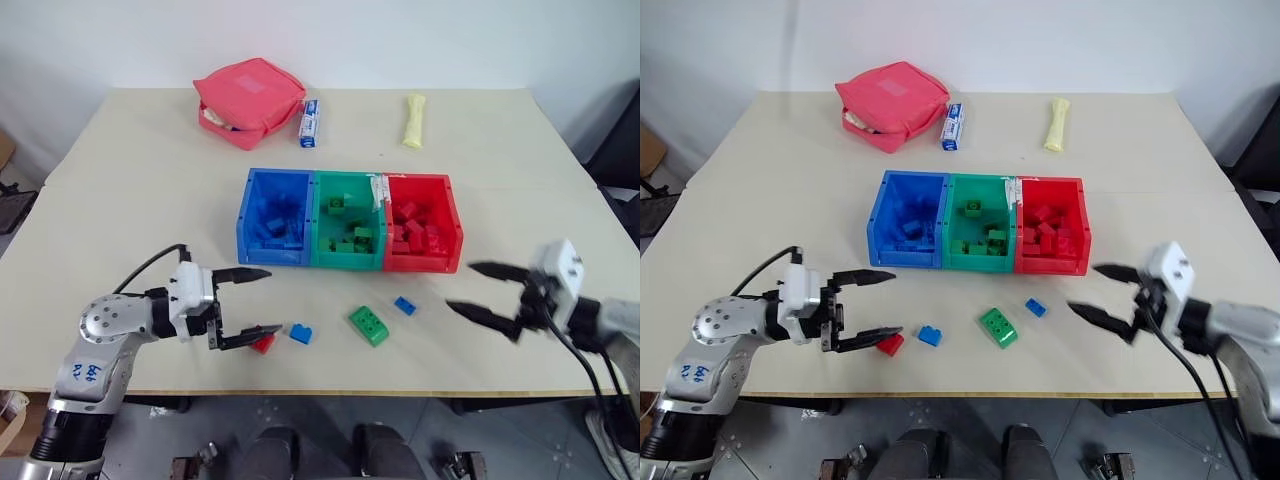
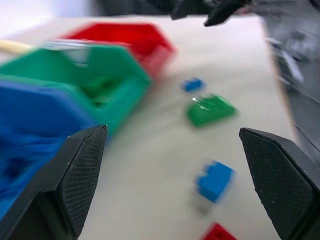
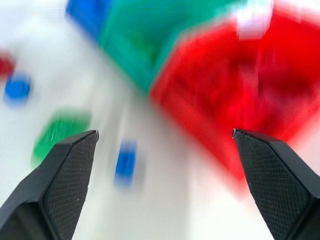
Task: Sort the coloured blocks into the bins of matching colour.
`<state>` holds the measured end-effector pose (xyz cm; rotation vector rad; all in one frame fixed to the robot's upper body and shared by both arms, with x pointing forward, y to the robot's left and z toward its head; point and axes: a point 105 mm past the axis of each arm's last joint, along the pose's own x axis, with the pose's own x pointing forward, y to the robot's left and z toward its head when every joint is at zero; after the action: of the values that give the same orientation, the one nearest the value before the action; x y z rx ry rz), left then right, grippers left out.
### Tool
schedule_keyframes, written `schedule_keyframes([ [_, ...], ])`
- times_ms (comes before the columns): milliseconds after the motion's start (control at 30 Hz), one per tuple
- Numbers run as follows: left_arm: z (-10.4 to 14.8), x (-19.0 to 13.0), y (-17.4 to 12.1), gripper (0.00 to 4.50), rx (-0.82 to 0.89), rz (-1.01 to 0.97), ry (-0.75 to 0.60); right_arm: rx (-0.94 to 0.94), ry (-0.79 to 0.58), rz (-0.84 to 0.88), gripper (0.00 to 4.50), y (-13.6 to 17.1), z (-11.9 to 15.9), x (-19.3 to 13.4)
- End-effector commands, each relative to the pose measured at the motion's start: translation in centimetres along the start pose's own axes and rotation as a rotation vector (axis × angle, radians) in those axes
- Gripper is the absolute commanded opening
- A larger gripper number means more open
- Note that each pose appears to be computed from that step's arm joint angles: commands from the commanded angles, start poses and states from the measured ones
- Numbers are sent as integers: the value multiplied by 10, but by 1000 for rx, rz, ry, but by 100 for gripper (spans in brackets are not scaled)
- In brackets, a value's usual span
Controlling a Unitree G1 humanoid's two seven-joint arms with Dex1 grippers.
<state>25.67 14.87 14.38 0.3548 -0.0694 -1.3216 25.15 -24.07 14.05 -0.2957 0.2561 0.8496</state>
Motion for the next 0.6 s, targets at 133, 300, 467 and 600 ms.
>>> schedule_keyframes([
  [133,-4,1,1,450,38,-90,38,8,46,47,448,11,-5,-8],
  [300,-5,-2,7,450,48,-61,43,46,66,85,448,28,-1,24],
  [467,-6,-8,6,450,40,-28,51,88,81,31,448,25,0,63],
  [600,-5,-12,2,450,32,-2,57,90,107,1,448,23,-4,85],
])
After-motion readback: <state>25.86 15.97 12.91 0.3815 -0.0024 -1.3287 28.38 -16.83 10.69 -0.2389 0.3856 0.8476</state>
